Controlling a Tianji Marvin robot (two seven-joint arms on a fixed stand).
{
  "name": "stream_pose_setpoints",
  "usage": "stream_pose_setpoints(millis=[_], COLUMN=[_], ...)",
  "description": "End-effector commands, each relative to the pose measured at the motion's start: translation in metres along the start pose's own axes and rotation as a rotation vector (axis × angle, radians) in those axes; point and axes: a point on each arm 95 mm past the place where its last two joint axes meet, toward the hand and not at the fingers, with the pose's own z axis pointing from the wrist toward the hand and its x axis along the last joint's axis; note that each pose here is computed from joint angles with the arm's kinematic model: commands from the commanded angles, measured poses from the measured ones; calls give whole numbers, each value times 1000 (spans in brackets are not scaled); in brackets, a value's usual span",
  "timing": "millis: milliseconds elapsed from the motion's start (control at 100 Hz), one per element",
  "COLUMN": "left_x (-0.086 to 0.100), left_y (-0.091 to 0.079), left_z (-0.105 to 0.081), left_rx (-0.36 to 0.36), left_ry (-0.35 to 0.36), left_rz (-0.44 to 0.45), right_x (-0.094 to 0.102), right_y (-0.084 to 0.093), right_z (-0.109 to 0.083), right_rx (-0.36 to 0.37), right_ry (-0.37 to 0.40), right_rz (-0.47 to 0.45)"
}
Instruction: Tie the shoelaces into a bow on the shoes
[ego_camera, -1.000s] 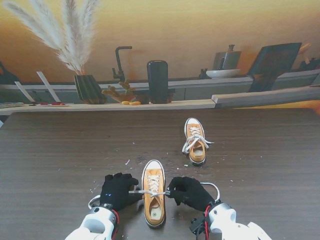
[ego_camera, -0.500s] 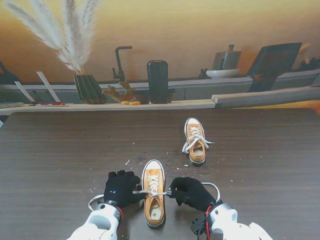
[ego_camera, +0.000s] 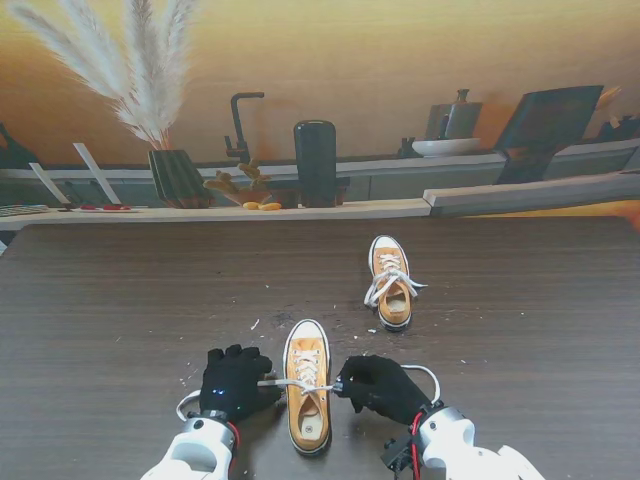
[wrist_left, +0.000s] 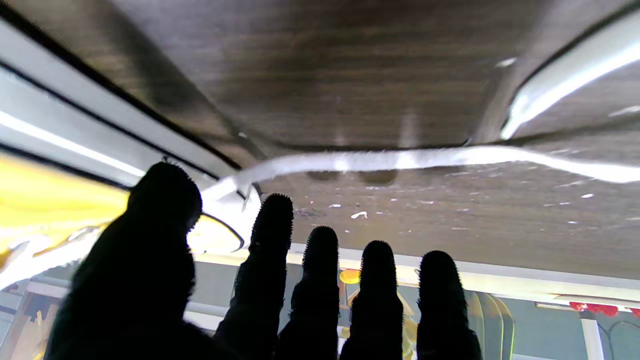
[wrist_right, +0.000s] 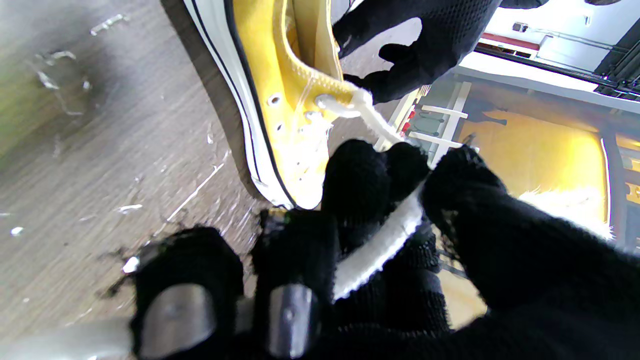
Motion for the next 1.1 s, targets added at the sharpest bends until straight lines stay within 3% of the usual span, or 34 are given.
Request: stream_pose_setpoints(millis=[0,840,1090], left_x=[-2,3,1], left_y=[3,26,29], left_z=[-4,19,20], left_rx=[-37,-30,-45], left_ry=[-2,54,99], left_rz=[18,48,1], right_x=[1,0,0], right_y=[-2,-3,-3], right_z=[-1,-4,-4], right_rx=[21,28,31], right_ry=[-1,-11,-4], right_rz=[-2,-1,-1])
